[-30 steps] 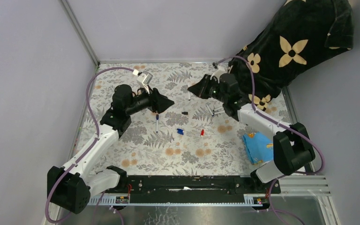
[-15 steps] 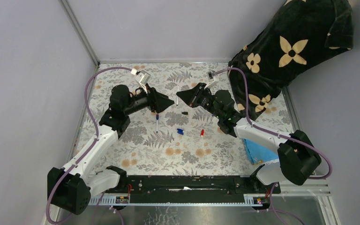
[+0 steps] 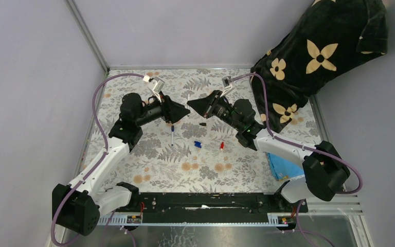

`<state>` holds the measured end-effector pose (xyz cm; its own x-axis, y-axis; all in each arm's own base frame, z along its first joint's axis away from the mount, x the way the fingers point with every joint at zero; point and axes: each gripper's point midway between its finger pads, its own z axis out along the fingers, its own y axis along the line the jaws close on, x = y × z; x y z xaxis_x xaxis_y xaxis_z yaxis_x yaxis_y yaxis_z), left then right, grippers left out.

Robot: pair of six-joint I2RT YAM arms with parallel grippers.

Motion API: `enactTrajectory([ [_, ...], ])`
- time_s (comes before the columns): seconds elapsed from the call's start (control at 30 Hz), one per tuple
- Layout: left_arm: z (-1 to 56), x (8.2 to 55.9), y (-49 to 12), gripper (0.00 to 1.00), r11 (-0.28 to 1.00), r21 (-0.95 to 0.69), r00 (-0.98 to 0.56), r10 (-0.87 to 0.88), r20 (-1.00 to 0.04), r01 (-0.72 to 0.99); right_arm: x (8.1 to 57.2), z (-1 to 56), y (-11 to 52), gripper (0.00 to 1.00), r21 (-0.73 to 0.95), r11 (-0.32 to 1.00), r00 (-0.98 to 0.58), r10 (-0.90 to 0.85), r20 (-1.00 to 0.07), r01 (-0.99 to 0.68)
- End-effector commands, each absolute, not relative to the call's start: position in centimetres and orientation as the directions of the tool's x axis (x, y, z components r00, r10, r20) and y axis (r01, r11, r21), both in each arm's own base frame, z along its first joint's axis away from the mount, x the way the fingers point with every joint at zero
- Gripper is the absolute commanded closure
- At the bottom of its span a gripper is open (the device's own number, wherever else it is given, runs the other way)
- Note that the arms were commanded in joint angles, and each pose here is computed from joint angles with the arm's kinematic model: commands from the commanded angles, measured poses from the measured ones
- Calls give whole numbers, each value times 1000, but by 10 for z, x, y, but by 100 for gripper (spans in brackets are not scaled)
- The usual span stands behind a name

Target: Insert the pens into the pen caps

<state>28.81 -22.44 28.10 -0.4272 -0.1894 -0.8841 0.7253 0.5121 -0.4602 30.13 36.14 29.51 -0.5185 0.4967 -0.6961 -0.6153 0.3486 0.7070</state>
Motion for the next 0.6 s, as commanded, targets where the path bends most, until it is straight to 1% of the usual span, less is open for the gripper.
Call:
enactTrajectory([
  [0.0, 290, 293, -222, 48, 515, -430, -384, -201, -901, 741, 289, 339, 373, 100, 668, 239, -486, 524, -700, -705],
  [0.1, 289, 293, -222, 57, 515, -433, -386, -201, -900, 740, 284, 341, 375, 100, 662, 220, -488, 520, -701, -717],
  [0.23, 289, 294, -221, 64, 515, -434, -387, -202, -900, 739, 280, 342, 379, 100, 655, 200, -493, 511, -704, -729],
  [0.37, 289, 294, -221, 69, 514, -436, -389, -203, -899, 739, 277, 344, 381, 100, 647, 183, -493, 506, -707, -740],
  [0.57, 288, 294, -222, 72, 511, -438, -392, -203, -897, 739, 272, 347, 386, 100, 643, 161, -500, 499, -708, -749],
])
